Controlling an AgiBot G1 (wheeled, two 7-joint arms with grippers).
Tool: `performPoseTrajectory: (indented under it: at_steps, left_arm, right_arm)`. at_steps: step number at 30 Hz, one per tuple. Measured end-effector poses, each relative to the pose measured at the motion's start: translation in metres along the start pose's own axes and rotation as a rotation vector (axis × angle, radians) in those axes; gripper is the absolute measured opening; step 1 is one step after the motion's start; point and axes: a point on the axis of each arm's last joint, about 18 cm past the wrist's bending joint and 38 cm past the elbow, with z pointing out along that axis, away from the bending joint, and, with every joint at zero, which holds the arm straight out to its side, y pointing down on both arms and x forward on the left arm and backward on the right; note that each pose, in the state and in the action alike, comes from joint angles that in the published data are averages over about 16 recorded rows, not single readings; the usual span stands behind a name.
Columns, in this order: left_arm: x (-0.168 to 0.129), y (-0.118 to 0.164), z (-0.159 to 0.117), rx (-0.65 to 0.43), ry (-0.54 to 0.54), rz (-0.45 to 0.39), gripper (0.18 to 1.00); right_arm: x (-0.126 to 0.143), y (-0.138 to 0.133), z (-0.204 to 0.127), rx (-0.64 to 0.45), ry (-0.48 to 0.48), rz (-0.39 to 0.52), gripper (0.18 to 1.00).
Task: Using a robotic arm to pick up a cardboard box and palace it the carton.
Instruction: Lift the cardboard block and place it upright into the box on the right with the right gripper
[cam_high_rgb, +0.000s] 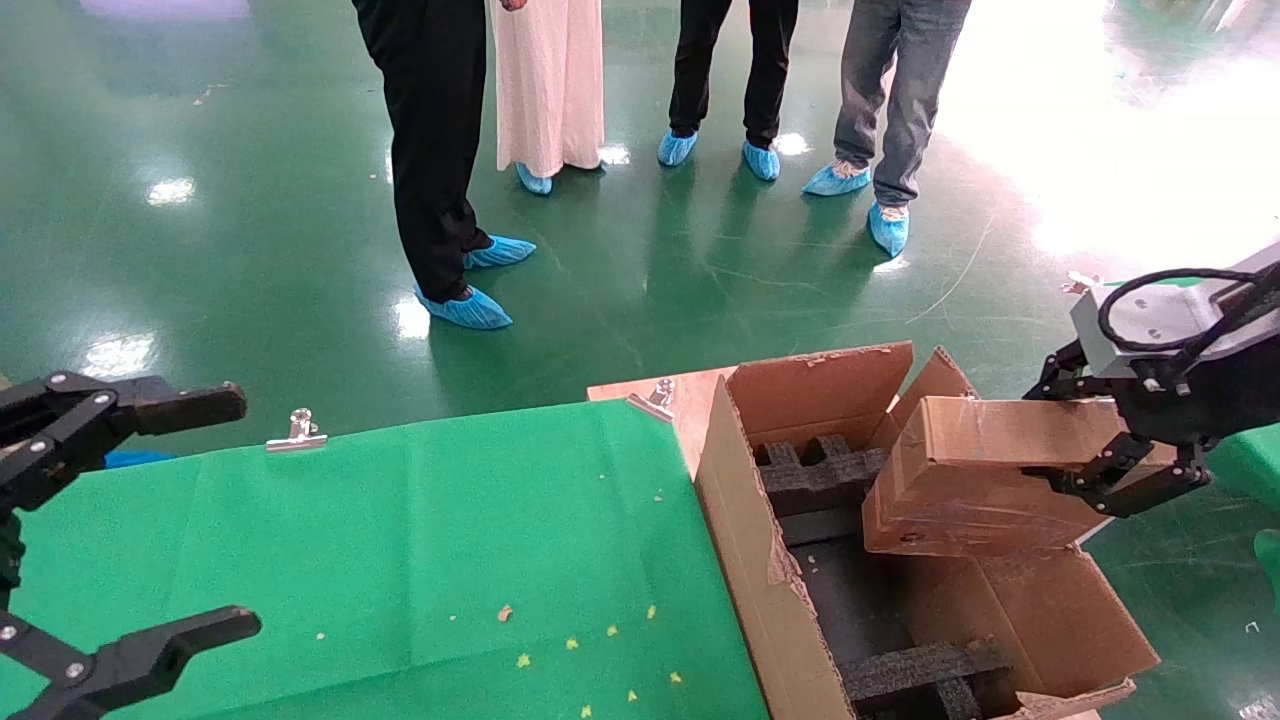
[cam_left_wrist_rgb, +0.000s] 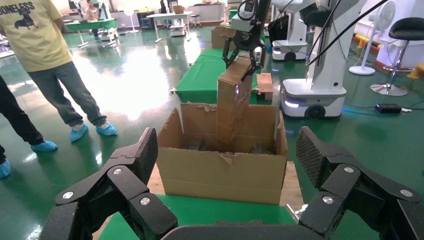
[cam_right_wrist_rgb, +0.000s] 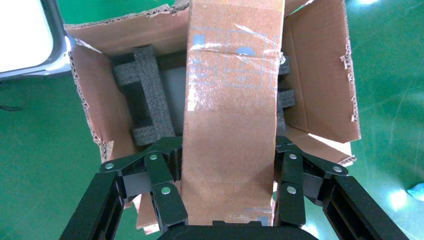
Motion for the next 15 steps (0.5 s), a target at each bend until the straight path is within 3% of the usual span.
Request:
performPoseTrajectory:
  at_steps: [6,15]
  left_arm:
    - [0.0,0.0,0.0,0.0,0.0,0.0,1.0]
    - [0.0,0.0,0.0,0.0,0.0,0.0,1.0]
  right_arm:
    - [0.004,0.005,0.009,-0.013,0.01,0.126,0.345]
    - [0.013,0.017,0.034,-0.049,0.04,0.458,0.344]
